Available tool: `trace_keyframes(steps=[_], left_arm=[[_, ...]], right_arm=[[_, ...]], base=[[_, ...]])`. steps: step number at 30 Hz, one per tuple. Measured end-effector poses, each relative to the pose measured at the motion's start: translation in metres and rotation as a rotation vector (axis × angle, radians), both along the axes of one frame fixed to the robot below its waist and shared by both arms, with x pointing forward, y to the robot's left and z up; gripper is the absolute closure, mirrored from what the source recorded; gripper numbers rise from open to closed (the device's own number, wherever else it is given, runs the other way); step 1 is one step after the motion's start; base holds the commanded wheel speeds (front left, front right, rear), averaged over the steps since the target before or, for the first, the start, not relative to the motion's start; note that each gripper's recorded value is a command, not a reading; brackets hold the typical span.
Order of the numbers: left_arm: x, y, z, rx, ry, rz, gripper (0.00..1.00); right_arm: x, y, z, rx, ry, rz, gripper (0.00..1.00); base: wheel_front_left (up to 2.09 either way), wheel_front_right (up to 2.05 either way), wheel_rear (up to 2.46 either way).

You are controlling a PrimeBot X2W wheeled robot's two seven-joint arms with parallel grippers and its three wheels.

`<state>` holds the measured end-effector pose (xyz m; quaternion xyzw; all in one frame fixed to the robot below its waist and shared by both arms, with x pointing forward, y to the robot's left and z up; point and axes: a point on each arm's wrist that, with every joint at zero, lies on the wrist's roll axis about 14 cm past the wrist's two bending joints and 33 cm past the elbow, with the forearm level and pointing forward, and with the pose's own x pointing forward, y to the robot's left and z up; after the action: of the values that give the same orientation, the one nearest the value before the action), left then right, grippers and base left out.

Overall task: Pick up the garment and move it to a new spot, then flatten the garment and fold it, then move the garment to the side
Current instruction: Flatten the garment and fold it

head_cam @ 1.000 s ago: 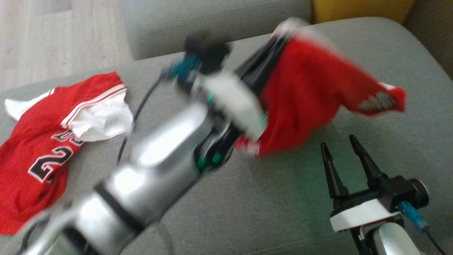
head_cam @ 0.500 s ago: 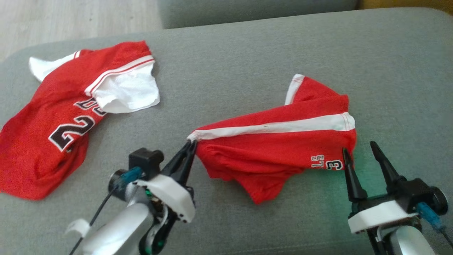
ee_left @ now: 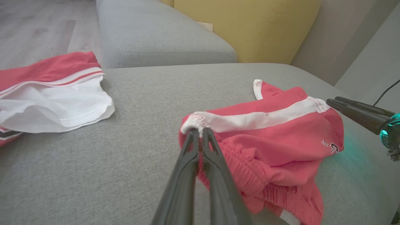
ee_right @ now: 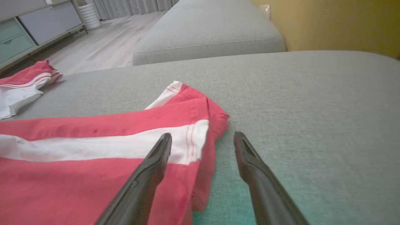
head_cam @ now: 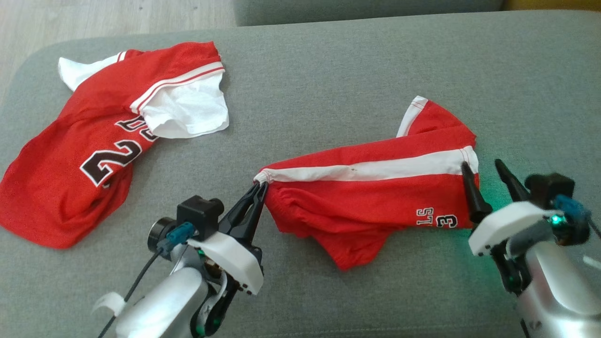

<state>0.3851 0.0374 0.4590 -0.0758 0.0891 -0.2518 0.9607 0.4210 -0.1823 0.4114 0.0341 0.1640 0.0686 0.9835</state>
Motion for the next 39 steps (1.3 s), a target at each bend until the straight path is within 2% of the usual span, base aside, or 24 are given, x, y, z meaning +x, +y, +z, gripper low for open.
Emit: trace_keyframes(steps=[7, 8, 9, 11, 12, 18, 22, 26, 30, 34, 37, 39], left_arm=[[0.003, 0.000, 0.000, -0.002, -0.007, 0.009, 1.00], [0.003, 0.000, 0.000, -0.006, -0.006, 0.011, 1.00], [0.004, 0.000, 0.000, -0.006, -0.005, 0.012, 1.00], [0.004, 0.000, -0.001, -0.002, -0.008, 0.010, 1.00], [0.005, 0.001, -0.001, 0.000, -0.010, 0.013, 1.00], [0.011, 0.003, 0.008, 0.004, -0.048, 0.017, 1.00], [0.025, 0.002, 0.038, -0.039, -0.135, 0.014, 1.00], [0.063, -0.005, 0.095, -0.109, -0.288, -0.028, 1.00], [0.105, -0.025, 0.177, -0.106, -0.526, -0.114, 1.00], [0.134, -0.041, 0.253, -0.143, -0.724, -0.130, 1.00], [0.145, -0.050, 0.280, -0.203, -0.784, -0.139, 1.00], [0.148, -0.053, 0.280, -0.213, -0.785, -0.142, 1.00]], right_arm=[[0.003, 0.011, -0.017, 0.056, 0.122, 0.031, 0.00], [0.004, 0.012, -0.019, 0.061, 0.131, 0.031, 0.03], [0.004, 0.013, -0.020, 0.065, 0.135, 0.034, 0.16], [0.007, 0.016, -0.019, 0.072, 0.134, 0.044, 0.84], [0.011, 0.018, -0.013, 0.078, 0.106, 0.052, 1.00], [0.022, 0.005, 0.009, 0.077, 0.013, 0.034, 1.00], [0.039, -0.012, 0.041, 0.105, -0.097, -0.001, 1.00], [0.076, -0.030, 0.104, 0.138, -0.277, -0.022, 1.00], [0.113, -0.054, 0.184, 0.077, -0.477, -0.014, 1.00], [0.138, -0.070, 0.257, 0.019, -0.655, -0.012, 1.00], [0.149, -0.075, 0.290, -0.010, -0.742, -0.006, 1.00], [0.152, -0.075, 0.295, -0.021, -0.760, -0.001, 1.00]], base=[[0.00, 0.00, 0.00], [0.00, 0.00, 0.00], [0.00, 0.00, 0.00], [0.00, 0.00, 0.00], [0.00, 0.00, 0.00], [0.00, 0.00, 0.00], [0.00, 0.00, 0.00], [0.00, 0.00, 0.00], [0.00, 0.00, 0.00], [0.00, 0.00, 0.00], [0.00, 0.00, 0.00], [0.00, 0.00, 0.00]])
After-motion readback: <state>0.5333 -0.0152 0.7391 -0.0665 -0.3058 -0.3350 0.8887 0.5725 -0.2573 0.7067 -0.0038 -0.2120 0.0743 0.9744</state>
